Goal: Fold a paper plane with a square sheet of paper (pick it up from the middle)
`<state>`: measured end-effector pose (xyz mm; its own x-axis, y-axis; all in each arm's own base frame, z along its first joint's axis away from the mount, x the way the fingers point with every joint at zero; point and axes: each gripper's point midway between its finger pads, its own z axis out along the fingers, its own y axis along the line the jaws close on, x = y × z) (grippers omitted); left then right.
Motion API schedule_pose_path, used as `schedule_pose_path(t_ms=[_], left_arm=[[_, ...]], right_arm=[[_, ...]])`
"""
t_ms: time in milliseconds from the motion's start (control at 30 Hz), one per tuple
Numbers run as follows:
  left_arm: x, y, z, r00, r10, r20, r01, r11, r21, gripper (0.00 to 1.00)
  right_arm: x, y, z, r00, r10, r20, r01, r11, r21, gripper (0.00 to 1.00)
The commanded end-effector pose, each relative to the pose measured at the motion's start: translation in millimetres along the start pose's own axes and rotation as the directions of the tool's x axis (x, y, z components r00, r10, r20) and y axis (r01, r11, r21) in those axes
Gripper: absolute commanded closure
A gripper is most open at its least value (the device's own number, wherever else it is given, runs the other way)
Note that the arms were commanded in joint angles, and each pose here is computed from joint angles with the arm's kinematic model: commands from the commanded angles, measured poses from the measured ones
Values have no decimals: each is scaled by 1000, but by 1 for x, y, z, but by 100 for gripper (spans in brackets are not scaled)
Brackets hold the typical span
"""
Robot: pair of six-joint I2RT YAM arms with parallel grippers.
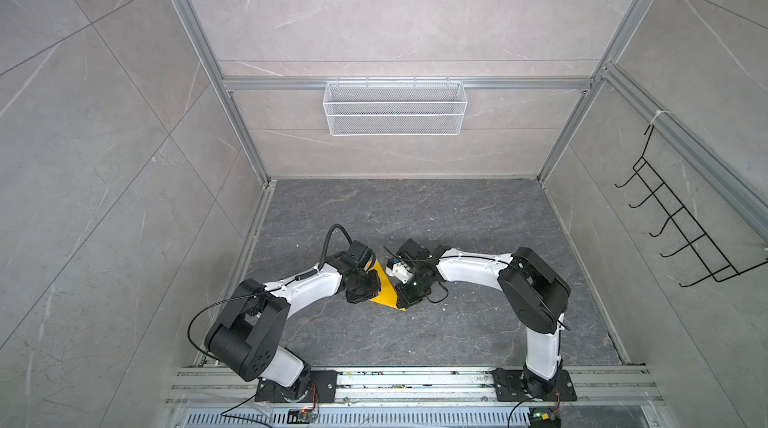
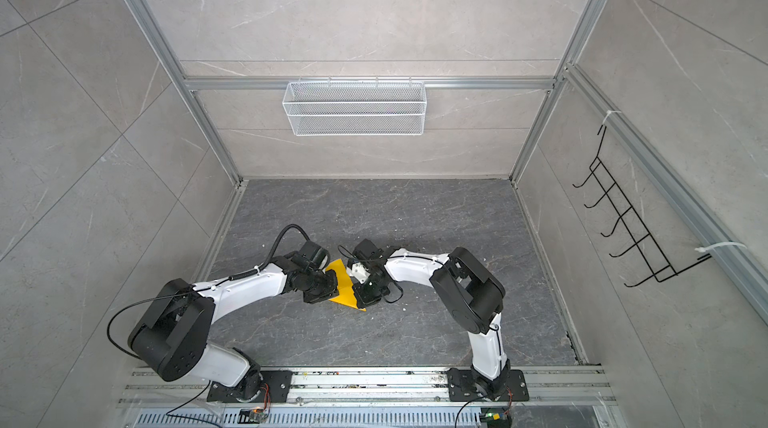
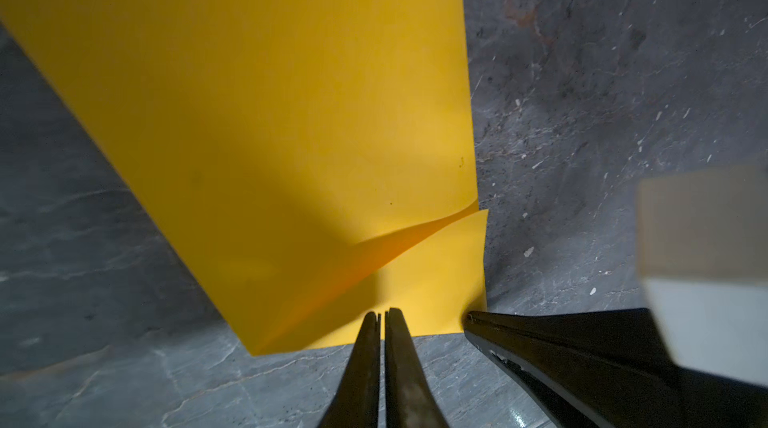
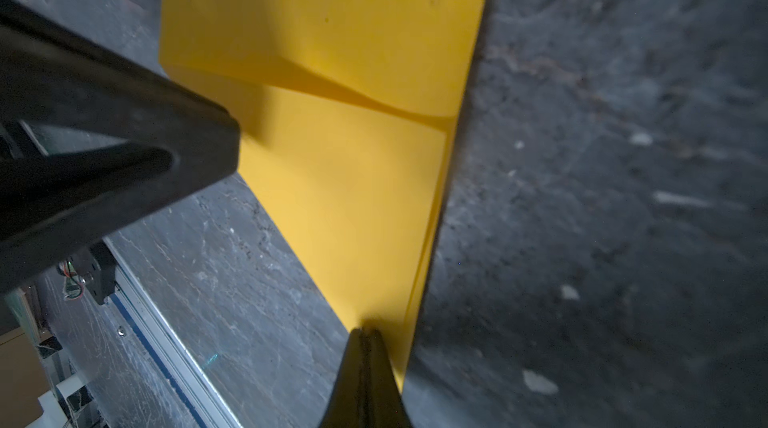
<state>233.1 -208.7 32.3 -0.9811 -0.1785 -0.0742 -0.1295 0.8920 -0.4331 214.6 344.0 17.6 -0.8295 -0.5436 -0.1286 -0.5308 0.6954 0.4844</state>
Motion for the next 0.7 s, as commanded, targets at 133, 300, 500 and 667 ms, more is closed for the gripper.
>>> schedule_pose_path(t_ms=[133,300,500,667], left_arm=[[6,8,7,999,-31,-15,30,999,-22,92],[6,18,11,999,-48,-24,46,996,-80,93],[2,20,12,998,-62,-20,59,992,-115,94],[4,25,12,996,-77,-34,71,986,-152,94]], right_arm=[[0,8,-1,997,76,-4,-76,996,-52,96],[-9,23,-7,994,105,24,-101,988,-118,96],[-24,37,-6,985,167,51,-155,972,-177,96],[-32,36,5,976,214,50,-202,964,-171,95]])
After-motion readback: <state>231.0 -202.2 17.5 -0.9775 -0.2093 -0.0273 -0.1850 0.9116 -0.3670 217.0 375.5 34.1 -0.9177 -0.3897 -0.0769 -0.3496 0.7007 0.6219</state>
